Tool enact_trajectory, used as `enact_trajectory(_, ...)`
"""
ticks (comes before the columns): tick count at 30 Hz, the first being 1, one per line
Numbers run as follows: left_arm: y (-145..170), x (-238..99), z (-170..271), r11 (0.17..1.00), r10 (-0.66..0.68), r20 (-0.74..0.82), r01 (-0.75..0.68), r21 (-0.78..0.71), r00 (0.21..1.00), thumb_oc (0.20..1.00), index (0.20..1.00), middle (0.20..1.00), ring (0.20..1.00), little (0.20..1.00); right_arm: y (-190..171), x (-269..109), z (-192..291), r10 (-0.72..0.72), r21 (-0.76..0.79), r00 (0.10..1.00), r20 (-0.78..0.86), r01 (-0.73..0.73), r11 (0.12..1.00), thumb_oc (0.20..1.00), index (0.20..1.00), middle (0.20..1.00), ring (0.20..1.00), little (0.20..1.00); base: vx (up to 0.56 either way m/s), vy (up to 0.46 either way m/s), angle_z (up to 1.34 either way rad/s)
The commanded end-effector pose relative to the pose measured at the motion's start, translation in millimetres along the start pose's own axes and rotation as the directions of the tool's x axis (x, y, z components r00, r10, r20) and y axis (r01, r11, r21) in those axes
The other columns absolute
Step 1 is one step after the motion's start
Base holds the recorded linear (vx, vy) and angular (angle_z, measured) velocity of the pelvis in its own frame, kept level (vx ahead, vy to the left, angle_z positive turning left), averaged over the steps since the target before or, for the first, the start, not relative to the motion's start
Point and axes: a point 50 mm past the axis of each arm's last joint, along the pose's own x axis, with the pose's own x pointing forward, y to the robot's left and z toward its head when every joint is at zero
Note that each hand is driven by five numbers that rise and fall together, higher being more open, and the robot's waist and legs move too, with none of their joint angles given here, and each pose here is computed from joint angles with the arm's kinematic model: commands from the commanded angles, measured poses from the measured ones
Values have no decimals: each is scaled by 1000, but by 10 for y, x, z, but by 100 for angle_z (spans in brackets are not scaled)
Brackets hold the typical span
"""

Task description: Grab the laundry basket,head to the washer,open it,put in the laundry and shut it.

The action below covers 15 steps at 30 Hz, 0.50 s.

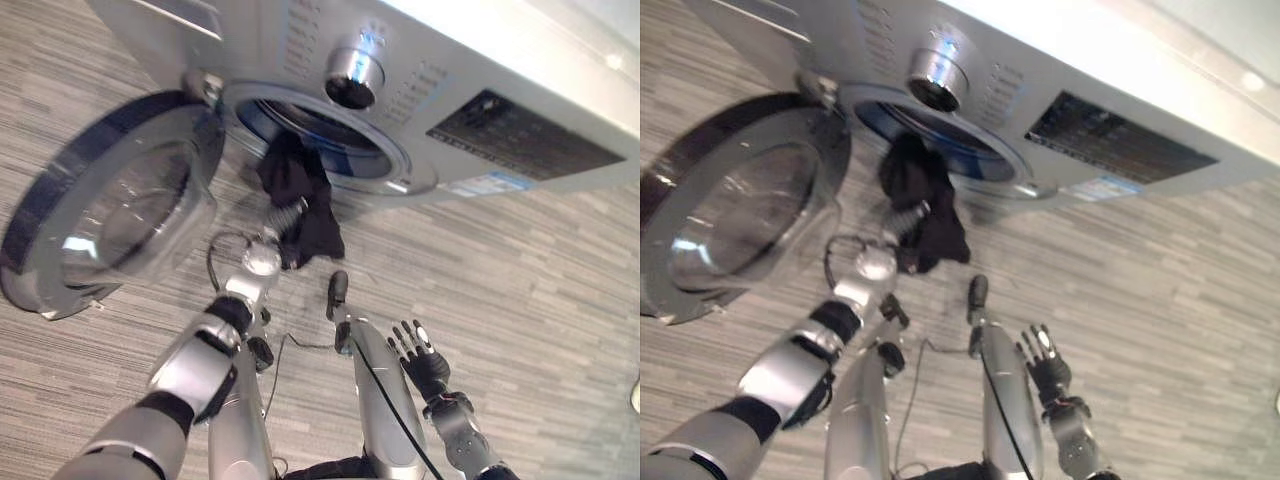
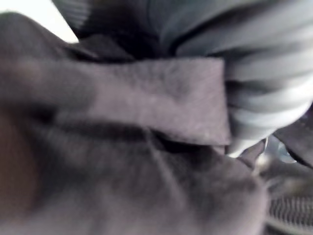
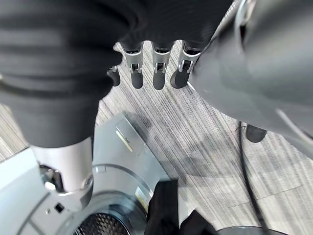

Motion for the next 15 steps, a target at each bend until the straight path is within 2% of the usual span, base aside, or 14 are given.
enact_trajectory(1,-61,56,401,997,18,172,-5,-77,985,200,200,200,200,200,6,-173,-121,45,-26,998,-39,-46,999,1000,1000,1000,1000,1000,-8,-24,-8)
enact_trajectory(2,-59,57,404,997,19,172,-6,-77,985,200,200,200,200,200,8,-172,-120,45,-27,998,-39,-46,999,1000,1000,1000,1000,1000,-4,-16,-6)
enact_trajectory(7,294,211,1112,991,124,339,-98,-93,933,200,200,200,200,200,-3,-157,-34,56,-82,998,-34,-59,995,1000,1000,1000,1000,1000,4,-3,-1)
enact_trajectory(9,483,233,1575,985,167,438,-136,-103,883,200,200,200,200,200,49,-119,45,89,-113,996,-21,-91,989,1000,1000,1000,1000,1000,36,-3,-5)
enact_trajectory(12,501,204,1873,986,166,506,-124,-115,846,200,200,200,200,200,69,-106,78,103,-125,995,-17,-104,987,1000,1000,1000,1000,1000,28,5,-9)
enact_trajectory(14,421,125,2219,985,145,589,-62,-160,795,200,200,200,200,200,81,-106,101,116,-155,993,-28,-119,981,1000,1000,1000,1000,1000,47,-2,-9)
enact_trajectory(15,420,125,2223,985,145,589,-61,-161,795,200,200,200,200,200,82,-105,105,116,-155,993,-27,-119,981,1000,1000,1000,1000,1000,35,-4,-4)
